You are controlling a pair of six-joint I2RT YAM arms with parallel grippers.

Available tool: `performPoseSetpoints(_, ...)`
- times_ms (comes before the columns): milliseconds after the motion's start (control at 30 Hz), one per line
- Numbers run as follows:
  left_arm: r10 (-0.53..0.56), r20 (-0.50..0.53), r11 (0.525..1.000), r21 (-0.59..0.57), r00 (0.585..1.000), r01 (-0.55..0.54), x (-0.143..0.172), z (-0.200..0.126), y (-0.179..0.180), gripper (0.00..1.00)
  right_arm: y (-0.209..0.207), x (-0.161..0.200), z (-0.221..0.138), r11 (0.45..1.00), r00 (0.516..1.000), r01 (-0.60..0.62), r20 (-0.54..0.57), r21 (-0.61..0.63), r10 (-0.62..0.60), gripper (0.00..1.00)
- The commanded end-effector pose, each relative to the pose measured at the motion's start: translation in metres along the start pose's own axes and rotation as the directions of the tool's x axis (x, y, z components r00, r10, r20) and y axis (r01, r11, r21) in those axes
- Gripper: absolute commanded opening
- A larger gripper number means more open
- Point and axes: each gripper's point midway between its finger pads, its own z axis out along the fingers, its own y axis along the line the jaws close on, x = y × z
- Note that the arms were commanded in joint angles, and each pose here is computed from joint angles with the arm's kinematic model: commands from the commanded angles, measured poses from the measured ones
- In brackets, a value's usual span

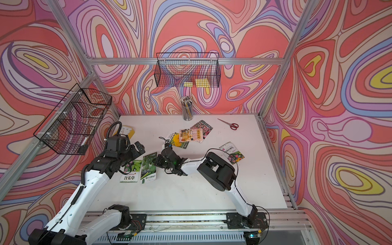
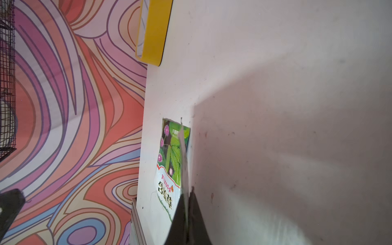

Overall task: Arrange the seed packets in a row
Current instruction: Place the seed packet at the center of the board, then pick up the seed packet from the center of the board.

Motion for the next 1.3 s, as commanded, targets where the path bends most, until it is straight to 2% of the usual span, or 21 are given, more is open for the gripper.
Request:
performPoseSetpoints(0,-0.028,0.012,0.999,-0.028,1.0,0.029,0.001,0.004,0.009,0.99,-0.014,0.004,0.008,0.998,1.0,-0.025,0.02,0.065,0.024,0.0)
performPoseSetpoints(467,-0.029,0.003,0.999,-0.02,1.0,0.029,0.003,0.006,0.008,0.99,-0.028,0.013,0.026,0.992,0.998,-0.057,-0.026,0.117,0.061,0.02)
performPoseSetpoints(500,-0.031,0.0,0.999,-0.02,1.0,0.031,0.004,0.007,0.008,0.99,-0.028,0.013,0.026,0.991,0.998,-0.057,-0.028,0.12,0.061,0.14)
performPoseSetpoints(533,-0.032,-0.002,0.999,-0.019,0.999,0.032,0.005,0.008,0.007,0.99,-0.028,0.014,0.026,0.991,0.998,-0.057,-0.032,0.122,0.061,0.33)
performPoseSetpoints(567,-0.032,-0.007,0.999,-0.017,0.999,0.032,0.006,0.009,0.007,0.99,-0.028,0.014,0.026,0.99,0.998,-0.056,-0.031,0.126,0.061,0.43)
performPoseSetpoints(733,-0.034,-0.014,0.999,-0.012,0.999,0.034,0.006,0.01,0.006,0.99,-0.026,0.01,0.02,0.988,0.999,-0.043,-0.024,0.148,0.047,0.69)
performPoseSetpoints(900,-0.028,-0.039,0.999,0.024,0.999,0.029,0.01,0.015,-0.001,0.99,-0.032,-0.005,-0.008,0.962,0.999,0.024,0.026,0.272,-0.032,0.89)
performPoseSetpoints(1100,-0.026,-0.148,0.986,0.162,0.989,0.05,0.025,0.046,-0.031,0.99,-0.024,-0.054,-0.069,0.896,0.97,0.193,0.059,0.399,-0.236,0.97)
performPoseSetpoints(1167,-0.028,-0.191,0.972,0.223,0.981,0.071,0.03,0.062,-0.046,0.99,-0.038,-0.08,-0.086,0.892,0.972,0.183,0.061,0.414,-0.228,0.98)
performPoseSetpoints(1267,0.019,-0.2,0.938,0.342,0.98,0.052,0.027,0.087,-0.076,0.99,-0.075,-0.124,-0.104,0.901,0.985,0.122,0.064,0.417,-0.163,0.98)
